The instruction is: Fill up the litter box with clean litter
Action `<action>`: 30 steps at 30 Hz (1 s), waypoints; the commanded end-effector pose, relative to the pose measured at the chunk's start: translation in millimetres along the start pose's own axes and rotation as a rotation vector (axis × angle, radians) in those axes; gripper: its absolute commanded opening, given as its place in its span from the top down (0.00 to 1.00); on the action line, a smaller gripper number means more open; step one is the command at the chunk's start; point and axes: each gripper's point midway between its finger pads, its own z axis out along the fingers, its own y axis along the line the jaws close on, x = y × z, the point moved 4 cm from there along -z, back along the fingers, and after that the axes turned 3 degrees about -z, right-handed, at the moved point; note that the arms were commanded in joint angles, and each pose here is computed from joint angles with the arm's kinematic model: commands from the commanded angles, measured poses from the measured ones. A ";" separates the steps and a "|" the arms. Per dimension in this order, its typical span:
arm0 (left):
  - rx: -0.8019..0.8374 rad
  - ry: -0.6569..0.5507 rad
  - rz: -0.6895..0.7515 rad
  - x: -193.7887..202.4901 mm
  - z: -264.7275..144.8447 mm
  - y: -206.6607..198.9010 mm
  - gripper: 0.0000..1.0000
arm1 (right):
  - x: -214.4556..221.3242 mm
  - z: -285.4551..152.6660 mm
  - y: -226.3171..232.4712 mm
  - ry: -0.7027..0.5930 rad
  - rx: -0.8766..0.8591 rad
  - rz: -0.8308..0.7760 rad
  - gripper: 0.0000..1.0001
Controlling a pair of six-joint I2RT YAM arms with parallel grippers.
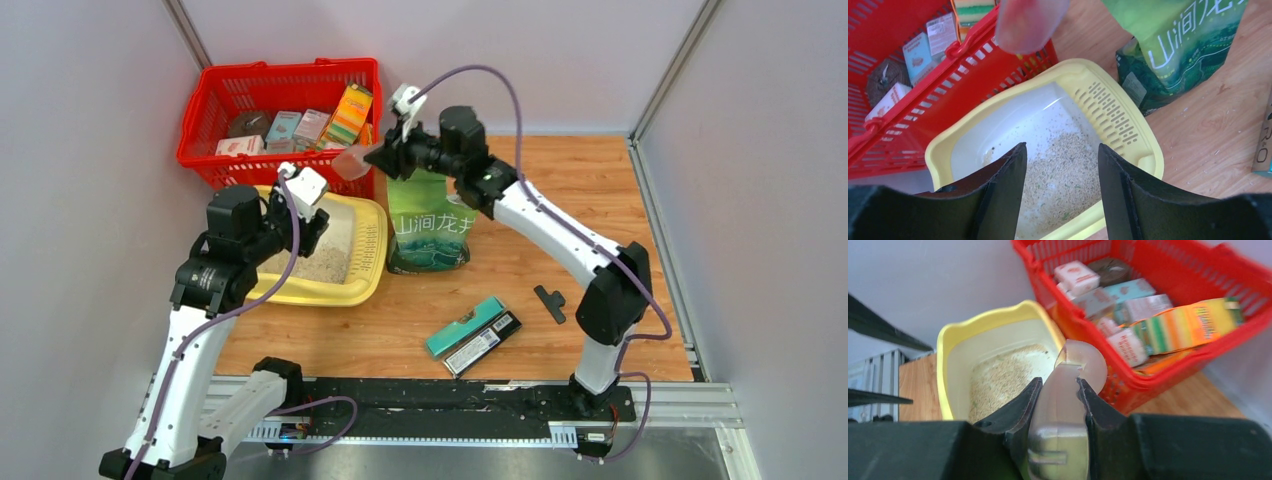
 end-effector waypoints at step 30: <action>0.478 -0.111 0.064 -52.7 88.1 -71.4 0.43 | 173.5 -315.2 -89.6 0.353 0.508 0.804 0.94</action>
